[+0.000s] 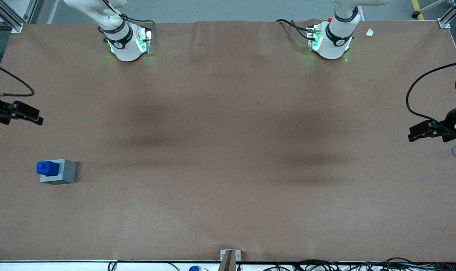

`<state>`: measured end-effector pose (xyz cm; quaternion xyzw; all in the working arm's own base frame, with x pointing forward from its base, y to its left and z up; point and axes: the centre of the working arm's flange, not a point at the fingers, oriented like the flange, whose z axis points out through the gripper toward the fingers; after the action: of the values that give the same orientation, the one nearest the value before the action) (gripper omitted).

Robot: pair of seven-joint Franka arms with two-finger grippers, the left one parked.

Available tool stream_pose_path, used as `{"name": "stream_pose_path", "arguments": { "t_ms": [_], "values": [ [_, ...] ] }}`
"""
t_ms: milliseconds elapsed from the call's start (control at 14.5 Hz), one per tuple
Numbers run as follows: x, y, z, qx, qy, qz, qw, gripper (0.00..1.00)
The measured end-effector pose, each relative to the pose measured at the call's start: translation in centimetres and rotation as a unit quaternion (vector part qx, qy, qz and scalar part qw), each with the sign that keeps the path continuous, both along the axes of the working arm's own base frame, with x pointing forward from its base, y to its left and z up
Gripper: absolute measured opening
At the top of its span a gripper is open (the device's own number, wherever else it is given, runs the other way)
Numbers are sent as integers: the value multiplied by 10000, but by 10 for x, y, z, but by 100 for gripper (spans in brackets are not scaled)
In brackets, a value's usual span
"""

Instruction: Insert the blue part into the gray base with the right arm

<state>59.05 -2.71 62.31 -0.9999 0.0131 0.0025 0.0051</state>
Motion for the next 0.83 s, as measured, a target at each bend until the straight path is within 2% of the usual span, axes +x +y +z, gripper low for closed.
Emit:
{"name": "stream_pose_path", "arguments": {
  "t_ms": [550, 825],
  "values": [
    [-39, 0, 43, 27, -75, 3, 10000, 100],
    [-57, 4, 53, 45, -13, -6, 10000, 100]
  ]
}}
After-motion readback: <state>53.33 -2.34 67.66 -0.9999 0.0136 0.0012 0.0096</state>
